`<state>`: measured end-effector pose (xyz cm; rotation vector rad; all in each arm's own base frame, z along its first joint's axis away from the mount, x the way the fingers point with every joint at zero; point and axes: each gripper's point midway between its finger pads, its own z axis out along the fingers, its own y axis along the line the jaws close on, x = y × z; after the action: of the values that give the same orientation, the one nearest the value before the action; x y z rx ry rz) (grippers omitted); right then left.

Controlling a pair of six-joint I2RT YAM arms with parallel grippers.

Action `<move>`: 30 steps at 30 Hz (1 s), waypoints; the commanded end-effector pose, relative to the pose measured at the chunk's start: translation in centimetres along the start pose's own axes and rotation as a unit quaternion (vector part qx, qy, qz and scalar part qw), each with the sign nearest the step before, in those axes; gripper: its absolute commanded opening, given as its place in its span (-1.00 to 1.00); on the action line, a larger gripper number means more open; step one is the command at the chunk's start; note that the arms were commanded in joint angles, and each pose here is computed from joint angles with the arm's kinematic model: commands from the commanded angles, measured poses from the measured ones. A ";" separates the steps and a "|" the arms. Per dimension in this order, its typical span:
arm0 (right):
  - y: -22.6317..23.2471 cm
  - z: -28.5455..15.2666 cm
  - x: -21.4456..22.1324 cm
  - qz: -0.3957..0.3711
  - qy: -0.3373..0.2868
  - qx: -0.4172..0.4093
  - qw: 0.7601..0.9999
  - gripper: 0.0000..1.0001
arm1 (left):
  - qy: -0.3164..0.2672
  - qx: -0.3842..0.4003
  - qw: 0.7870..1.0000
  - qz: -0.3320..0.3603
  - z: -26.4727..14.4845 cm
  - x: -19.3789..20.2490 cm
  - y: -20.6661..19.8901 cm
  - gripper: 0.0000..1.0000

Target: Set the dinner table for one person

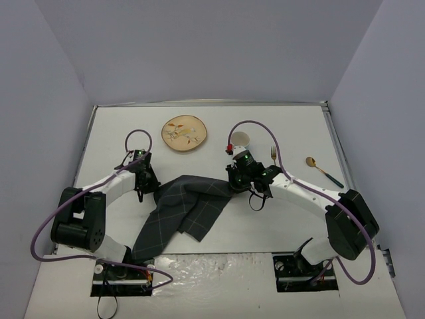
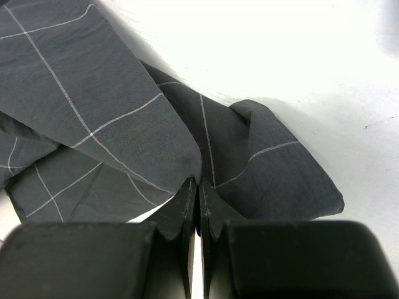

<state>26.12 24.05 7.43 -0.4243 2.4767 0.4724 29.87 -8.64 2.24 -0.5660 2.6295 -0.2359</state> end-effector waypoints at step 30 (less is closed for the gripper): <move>3.9 -23.2 -20.7 -0.133 -0.343 -0.001 0.930 -1.00 | -0.560 0.025 0.824 0.082 -45.4 -15.0 2.2 -1.00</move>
<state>31.36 24.61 33.50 -0.4996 1.8390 0.4338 25.74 -1.57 41.37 -0.2145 1.7205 -0.0647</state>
